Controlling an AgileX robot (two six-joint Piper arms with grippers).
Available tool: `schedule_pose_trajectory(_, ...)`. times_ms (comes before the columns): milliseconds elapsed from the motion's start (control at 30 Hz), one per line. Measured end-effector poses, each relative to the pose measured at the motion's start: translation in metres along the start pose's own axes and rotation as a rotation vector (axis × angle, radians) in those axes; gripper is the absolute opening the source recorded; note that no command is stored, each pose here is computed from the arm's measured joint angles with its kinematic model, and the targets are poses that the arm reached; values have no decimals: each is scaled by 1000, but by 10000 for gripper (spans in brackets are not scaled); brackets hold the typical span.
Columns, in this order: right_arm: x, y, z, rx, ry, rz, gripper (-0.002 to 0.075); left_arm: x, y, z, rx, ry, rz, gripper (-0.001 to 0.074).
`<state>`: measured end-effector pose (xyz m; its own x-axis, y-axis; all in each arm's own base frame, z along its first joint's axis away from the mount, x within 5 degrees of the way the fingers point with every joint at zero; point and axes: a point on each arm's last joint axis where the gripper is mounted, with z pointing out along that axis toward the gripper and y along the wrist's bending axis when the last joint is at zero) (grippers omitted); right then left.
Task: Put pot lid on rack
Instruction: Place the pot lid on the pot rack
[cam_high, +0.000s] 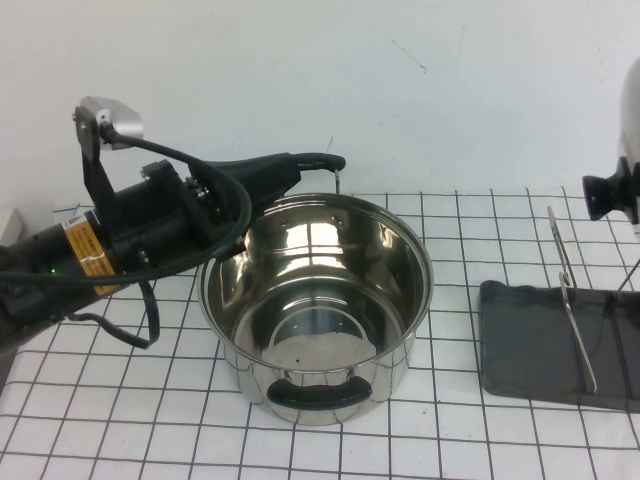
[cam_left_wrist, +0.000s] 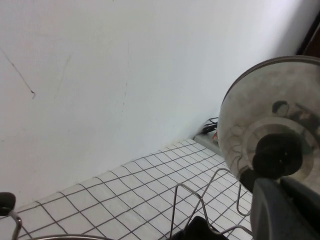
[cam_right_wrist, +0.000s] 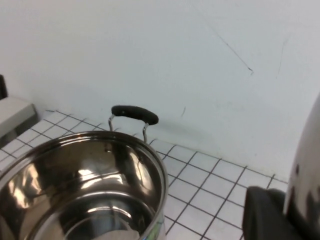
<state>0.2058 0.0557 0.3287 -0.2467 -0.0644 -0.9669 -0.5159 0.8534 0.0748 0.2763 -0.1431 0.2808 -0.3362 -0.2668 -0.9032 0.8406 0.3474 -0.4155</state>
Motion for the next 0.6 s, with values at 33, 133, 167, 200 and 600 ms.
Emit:
schedule_pose_trajectory(33, 2, -2, 3, 5, 10, 8, 99, 0, 0, 0, 3, 4, 3, 1)
schedule_pose_trajectory(133, 9, -9, 15, 20, 38, 66, 99, 2, -1, 0, 15, 26, 15, 0)
schedule_pose_trajectory(167, 11, -12, 19, 24, 49, 92, 99, 3, -2, 0, 19, 35, 20, 0)
schedule_pose_trajectory(200, 14, -14, 24, 23, 58, 107, 99, 4, -2, 0, 23, 44, 25, 0)
schedule_pose_trajectory(600, 37, -26, 57, -15, 112, 179, 99, 10, -4, -1, 49, 109, 57, -1)
